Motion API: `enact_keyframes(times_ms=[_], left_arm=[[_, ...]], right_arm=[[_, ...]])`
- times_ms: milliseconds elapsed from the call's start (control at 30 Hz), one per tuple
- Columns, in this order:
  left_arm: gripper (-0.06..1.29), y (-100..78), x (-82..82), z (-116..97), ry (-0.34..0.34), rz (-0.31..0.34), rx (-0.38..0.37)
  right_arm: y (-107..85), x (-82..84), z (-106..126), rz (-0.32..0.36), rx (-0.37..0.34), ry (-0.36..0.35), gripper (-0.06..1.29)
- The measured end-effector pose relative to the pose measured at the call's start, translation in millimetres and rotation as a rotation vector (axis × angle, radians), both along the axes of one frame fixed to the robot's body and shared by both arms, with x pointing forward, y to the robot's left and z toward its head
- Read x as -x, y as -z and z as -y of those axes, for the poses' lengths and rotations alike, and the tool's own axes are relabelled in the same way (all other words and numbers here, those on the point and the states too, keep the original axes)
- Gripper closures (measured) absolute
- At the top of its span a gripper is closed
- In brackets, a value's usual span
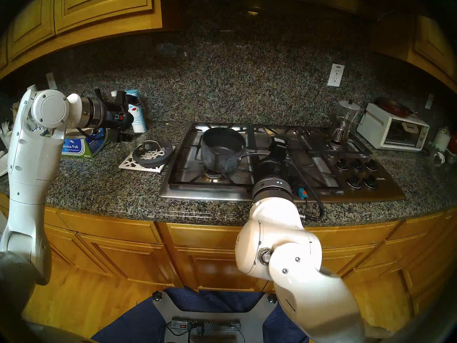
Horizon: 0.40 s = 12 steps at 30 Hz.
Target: Pick up the pot, put it on the stove, take off the pot lid
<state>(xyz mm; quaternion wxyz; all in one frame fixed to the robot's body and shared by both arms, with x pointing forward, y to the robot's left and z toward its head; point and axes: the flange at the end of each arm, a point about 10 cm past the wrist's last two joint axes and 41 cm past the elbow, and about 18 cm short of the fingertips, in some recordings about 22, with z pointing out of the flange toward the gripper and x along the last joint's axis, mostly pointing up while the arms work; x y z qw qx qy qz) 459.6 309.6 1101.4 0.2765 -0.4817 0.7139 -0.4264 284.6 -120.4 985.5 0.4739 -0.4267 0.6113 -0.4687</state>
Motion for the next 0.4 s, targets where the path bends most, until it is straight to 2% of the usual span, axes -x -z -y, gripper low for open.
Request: enact_keyframes(times_ms=[400], left_arm=[[0.0,-1.2,-0.1,-0.3,0.0,0.002,0.0]], right_arm=[[0.0,0.0,0.0,0.0,0.0,0.0,-0.01]])
